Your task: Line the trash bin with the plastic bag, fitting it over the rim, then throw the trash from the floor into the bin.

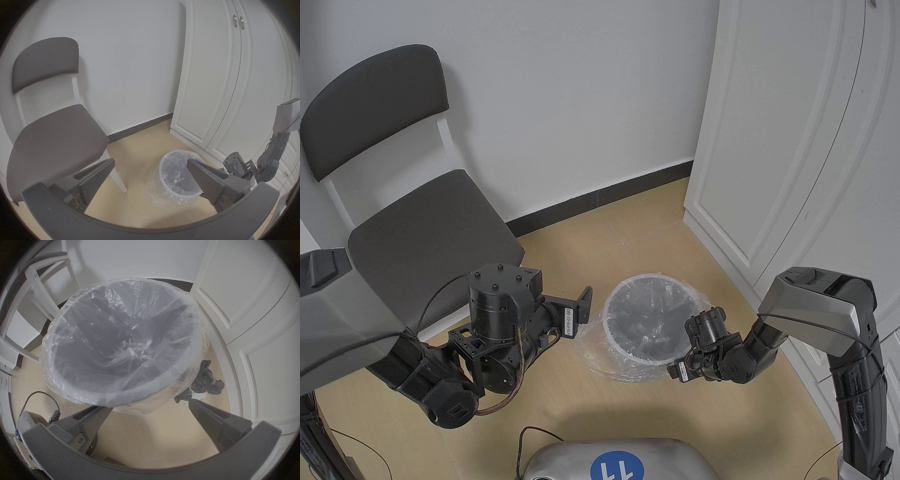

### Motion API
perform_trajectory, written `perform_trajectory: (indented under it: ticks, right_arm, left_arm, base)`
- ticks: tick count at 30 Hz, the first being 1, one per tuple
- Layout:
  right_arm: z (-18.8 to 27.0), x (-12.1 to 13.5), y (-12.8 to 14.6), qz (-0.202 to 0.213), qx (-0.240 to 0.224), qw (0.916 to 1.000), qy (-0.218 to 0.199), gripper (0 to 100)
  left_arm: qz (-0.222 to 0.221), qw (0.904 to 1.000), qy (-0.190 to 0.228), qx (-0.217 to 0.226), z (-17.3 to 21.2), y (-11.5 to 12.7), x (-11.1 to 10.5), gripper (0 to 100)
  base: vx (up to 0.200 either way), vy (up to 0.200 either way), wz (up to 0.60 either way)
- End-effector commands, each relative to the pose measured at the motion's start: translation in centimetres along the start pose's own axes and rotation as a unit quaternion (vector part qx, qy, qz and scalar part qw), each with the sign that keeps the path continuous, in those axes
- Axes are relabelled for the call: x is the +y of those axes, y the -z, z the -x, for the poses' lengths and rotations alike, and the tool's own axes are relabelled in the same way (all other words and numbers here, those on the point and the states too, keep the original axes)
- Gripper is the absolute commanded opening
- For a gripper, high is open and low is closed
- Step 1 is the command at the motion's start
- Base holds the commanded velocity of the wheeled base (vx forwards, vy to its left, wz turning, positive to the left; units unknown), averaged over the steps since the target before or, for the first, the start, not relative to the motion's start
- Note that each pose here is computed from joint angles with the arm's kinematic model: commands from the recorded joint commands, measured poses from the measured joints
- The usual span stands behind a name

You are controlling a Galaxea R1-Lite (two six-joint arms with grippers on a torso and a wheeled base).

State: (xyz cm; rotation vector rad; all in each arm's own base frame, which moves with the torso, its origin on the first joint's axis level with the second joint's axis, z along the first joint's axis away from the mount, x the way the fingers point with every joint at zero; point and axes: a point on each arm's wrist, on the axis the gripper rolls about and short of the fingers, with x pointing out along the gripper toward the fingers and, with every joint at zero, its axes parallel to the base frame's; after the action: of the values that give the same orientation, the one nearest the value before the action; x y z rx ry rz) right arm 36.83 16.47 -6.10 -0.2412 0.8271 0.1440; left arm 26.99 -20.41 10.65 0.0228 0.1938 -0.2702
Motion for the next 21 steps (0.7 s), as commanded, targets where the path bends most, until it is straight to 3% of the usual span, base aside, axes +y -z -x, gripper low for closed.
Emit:
perform_trajectory:
  ticks: [1,14,21]
  right_arm:
    - [-0.2,0.0,0.2,0.0,0.002,1.0,0.0,100]
    - [0.3,0.5,0.8,0.008,0.004,0.9999,-0.004,100]
    - [2.8,0.1,0.3,0.011,-0.027,0.9994,-0.016,100]
  left_arm:
    - [0.0,1.0,0.0,0.001,0.0,0.1,0.0,100]
    - [-0.002,1.0,0.003,0.005,0.0,0.3,-0.3,100]
    - [-0.002,1.0,0.005,0.004,0.1,0.3,-0.4,100]
  base:
    - [0.0,0.0,0.0]
    - [0.0,0.0,0.0]
    - [0.0,0.0,0.0]
